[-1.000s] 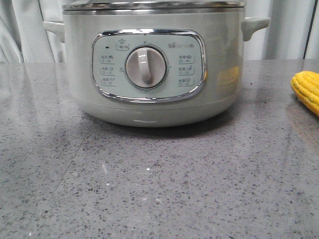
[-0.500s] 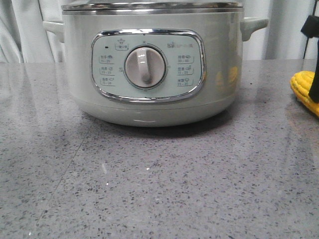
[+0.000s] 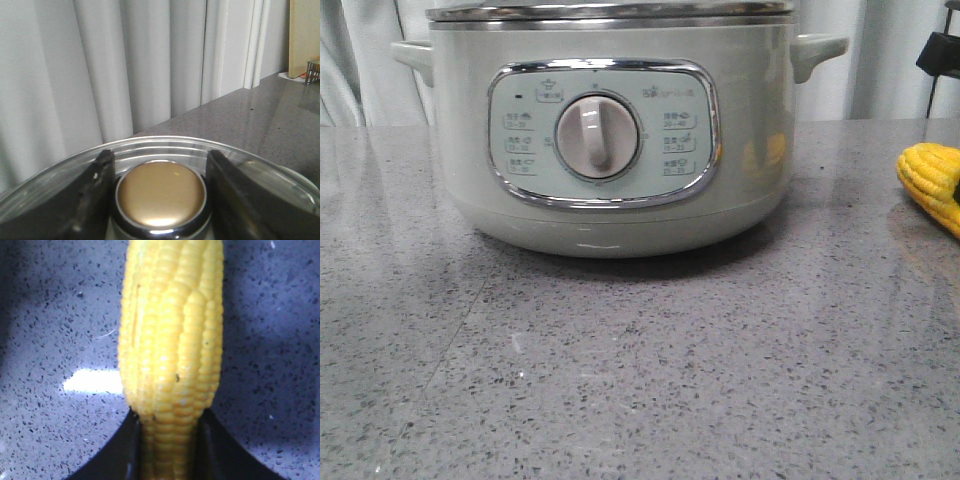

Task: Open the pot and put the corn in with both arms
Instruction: 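Close the left gripper on the lid knob and the right gripper on the corn, then lift the glass lid off the pot with the left gripper and raise the corn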

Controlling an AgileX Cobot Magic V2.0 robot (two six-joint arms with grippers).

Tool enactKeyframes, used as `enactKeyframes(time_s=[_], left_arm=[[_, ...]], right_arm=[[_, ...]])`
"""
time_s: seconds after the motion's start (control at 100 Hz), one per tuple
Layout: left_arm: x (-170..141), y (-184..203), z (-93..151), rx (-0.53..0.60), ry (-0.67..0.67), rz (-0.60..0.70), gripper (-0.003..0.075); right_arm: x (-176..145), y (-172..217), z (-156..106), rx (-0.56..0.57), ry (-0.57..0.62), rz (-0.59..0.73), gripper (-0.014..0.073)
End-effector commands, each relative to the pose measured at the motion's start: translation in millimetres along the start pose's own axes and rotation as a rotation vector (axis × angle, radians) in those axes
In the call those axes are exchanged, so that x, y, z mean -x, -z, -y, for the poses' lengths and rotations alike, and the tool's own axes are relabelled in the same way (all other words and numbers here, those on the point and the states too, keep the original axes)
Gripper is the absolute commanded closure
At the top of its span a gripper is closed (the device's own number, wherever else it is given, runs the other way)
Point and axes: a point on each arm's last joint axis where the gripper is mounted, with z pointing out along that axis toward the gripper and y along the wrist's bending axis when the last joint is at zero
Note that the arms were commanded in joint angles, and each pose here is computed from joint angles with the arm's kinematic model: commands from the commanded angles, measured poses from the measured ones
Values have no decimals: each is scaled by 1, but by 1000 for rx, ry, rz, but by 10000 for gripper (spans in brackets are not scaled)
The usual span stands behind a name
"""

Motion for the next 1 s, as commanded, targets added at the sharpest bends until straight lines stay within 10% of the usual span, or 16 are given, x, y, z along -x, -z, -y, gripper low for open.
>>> enactKeyframes(time_s=[0.0,0.69,0.99], left_arm=[[59,25,3,-18,-13,274,741],[133,147,-25,187,-184,297,741],[99,197,-50,396,-186,233,741]], right_arm=[[5,8,1,-9,6,50,659],[16,137,-33,25,127,262,659],[17,175,-82,107,301,365,658]])
